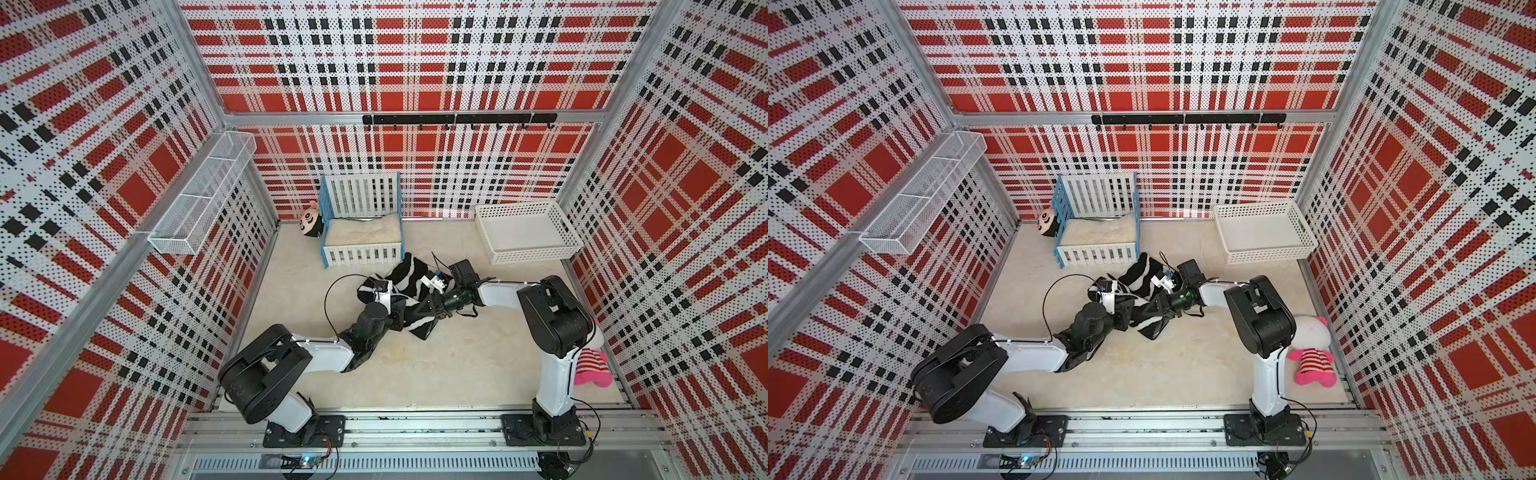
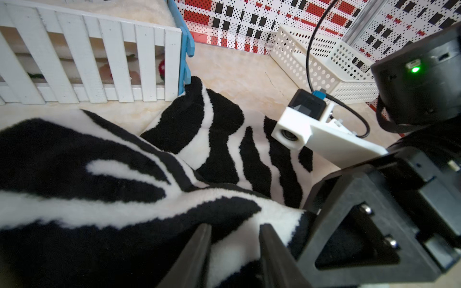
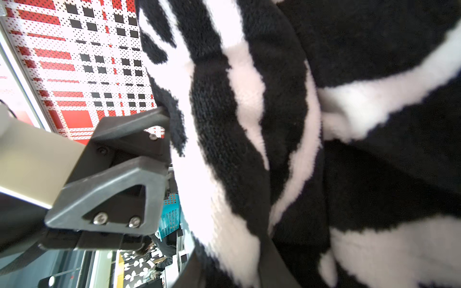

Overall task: Roll up the pillowcase
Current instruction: Roll the pillowcase at the center of the board.

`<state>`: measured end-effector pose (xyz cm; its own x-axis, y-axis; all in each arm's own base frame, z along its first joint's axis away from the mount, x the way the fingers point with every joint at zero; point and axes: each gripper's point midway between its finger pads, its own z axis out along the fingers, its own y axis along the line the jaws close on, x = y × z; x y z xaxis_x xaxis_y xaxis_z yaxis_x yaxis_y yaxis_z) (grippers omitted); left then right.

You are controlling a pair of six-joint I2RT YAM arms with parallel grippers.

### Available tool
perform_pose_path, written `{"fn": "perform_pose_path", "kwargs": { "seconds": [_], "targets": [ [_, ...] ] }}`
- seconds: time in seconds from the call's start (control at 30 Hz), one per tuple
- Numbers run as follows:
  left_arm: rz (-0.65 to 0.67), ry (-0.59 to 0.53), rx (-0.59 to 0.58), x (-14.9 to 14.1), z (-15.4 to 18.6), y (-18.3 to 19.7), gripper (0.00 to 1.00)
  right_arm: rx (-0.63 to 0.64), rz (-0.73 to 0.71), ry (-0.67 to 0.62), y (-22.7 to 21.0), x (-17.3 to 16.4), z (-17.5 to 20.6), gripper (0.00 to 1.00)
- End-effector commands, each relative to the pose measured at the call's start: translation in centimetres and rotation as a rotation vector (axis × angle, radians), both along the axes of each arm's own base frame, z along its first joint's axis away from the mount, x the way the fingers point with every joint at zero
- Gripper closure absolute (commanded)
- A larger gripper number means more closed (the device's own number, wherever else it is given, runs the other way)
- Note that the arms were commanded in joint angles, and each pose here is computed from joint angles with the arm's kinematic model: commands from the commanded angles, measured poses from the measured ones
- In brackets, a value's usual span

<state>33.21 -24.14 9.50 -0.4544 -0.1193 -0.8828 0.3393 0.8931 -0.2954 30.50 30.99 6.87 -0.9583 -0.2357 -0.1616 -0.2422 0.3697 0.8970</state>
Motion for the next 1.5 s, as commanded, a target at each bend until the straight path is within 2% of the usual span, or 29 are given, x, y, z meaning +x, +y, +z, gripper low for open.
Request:
{"fn": "perform_pose_path", "kwargs": {
  "seconds": [0.0, 0.07, 0.13, 0.17, 0.2, 0.27, 0.43, 0.5, 0.57, 0.6, 0.63, 0.77, 0.83, 0.93, 1.13, 1.47],
  "targets": [
    [0.002, 0.011, 0.038, 1.2, -1.5, -0.1, 0.62, -0.043, -0.017, 0.053, -0.7, -0.1, -1.5, 0.65],
    [0.003, 0.028, 0.035, 1.7, -2.1, -0.3, 0.62, -0.057, -0.025, 0.012, -0.7, 0.5, -0.7, 0.54],
    [-0.003, 0.039, 0.039, 1.8, -2.6, -0.4, 0.62, -0.107, -0.027, -0.050, -1.1, 1.1, 0.1, 0.47],
    [-0.003, 0.045, 0.042, 1.9, -2.8, -0.4, 0.62, -0.132, -0.025, -0.093, -1.3, 1.4, 0.9, 0.39],
    [-0.004, 0.051, 0.045, 1.9, -3.0, -0.4, 0.62, -0.159, -0.032, -0.136, -1.6, 1.8, 1.6, 0.35],
    [-0.007, 0.064, 0.051, 2.0, -3.5, -0.4, 0.62, -0.231, -0.059, -0.234, -2.5, 2.5, 3.0, 0.32],
    [-0.007, 0.083, 0.028, 2.2, -3.7, -0.7, 0.62, -0.416, -0.170, -0.468, -5.5, 4.9, 5.3, 0.31],
    [-0.013, 0.086, 0.025, 2.3, -3.7, -0.9, 0.62, -0.513, -0.222, -0.569, -7.0, 6.4, 5.6, 0.39],
    [-0.015, 0.086, 0.025, 2.3, -3.7, -1.0, 0.62, -0.599, -0.247, -0.649, -8.1, 7.8, 5.3, 0.53],
    [-0.016, 0.086, 0.025, 2.3, -3.7, -1.0, 0.62, -0.653, -0.256, -0.676, -8.8, 8.6, 4.7, 0.76],
    [-0.019, 0.086, 0.024, 2.3, -3.7, -1.2, 0.62, -0.702, -0.265, -0.689, -9.3, 9.4, 3.8, 0.90],
    [-0.025, 0.089, 0.029, 2.4, -3.6, -1.4, 0.62, -0.806, -0.264, -0.685, -10.0, 11.4, 0.7, 0.99],
    [-0.026, 0.092, 0.033, 2.4, -3.7, -1.5, 0.62, -0.870, -0.274, -0.663, -10.7, 12.2, -0.9, 1.00],
    [-0.030, 0.100, 0.036, 2.6, -3.8, -1.8, 0.62, -0.896, -0.256, -0.627, -10.7, 12.4, -2.8, 1.00],
    [-0.046, 0.121, 0.046, 3.4, -3.8, -3.0, 0.62, -0.824, -0.153, -0.525, -9.0, 10.5, -6.3, 1.00],
    [-0.071, 0.182, 0.088, 6.4, -5.0, -5.5, 0.62, -0.787, -0.104, -0.473, -8.5, 8.6, -8.0, 1.00]
  ]
}}
